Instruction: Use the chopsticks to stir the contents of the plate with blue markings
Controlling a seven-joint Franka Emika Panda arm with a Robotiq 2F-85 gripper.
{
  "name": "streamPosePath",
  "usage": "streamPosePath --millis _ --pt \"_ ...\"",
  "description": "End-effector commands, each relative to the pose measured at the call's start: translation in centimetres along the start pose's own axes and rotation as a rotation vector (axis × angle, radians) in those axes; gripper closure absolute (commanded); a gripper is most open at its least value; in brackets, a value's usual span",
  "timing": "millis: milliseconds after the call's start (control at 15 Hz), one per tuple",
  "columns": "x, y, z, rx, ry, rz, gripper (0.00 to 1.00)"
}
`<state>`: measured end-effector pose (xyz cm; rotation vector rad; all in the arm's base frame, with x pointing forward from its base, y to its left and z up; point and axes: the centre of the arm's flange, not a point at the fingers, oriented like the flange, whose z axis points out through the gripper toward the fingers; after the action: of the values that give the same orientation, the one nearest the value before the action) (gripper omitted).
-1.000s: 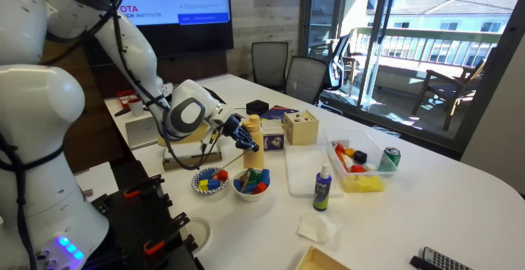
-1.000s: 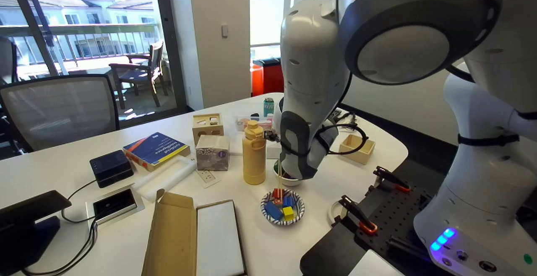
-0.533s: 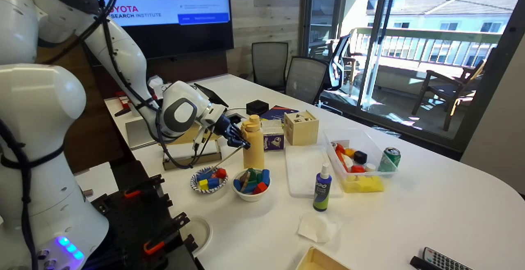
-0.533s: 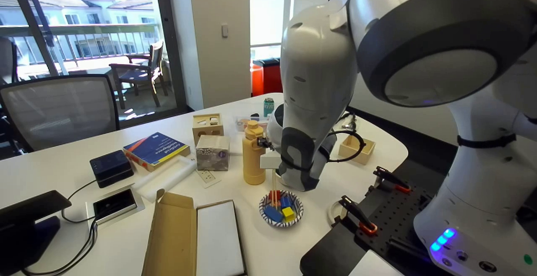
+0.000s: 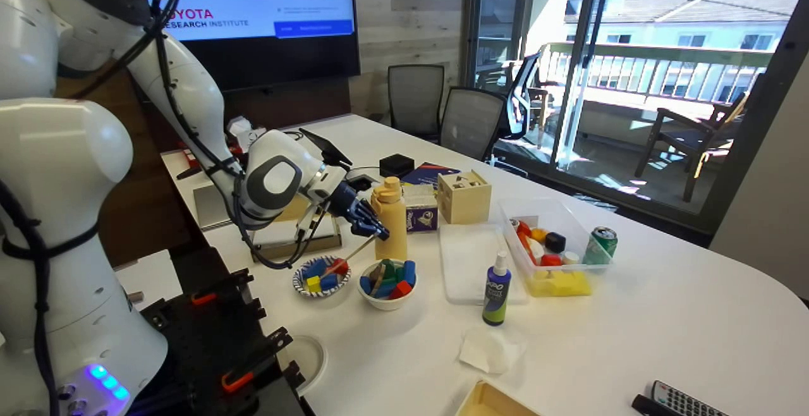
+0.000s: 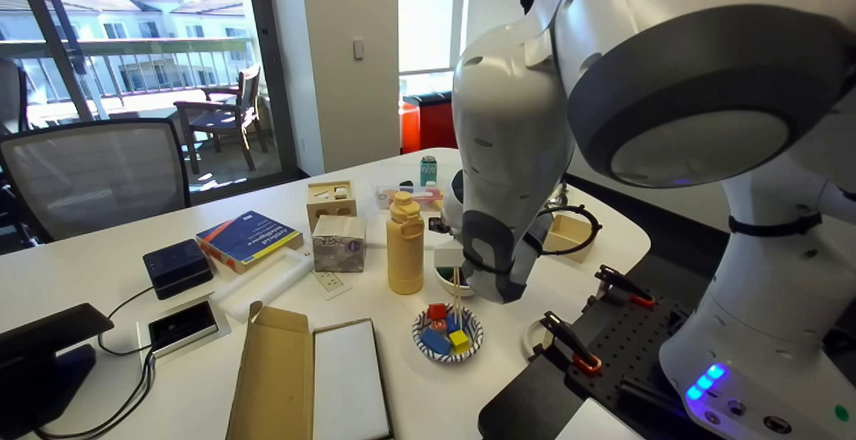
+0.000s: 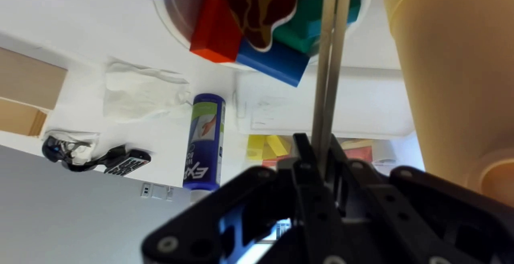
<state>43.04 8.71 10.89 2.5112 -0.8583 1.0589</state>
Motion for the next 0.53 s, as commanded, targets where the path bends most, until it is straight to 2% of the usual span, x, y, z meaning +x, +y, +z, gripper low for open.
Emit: streamPosePath --millis 0,467 --pt "0.7 3.7 1.7 0.015 0.06 0.084 0.97" --pt "-0.2 2.0 2.3 0.043 0.09 0.141 0.97"
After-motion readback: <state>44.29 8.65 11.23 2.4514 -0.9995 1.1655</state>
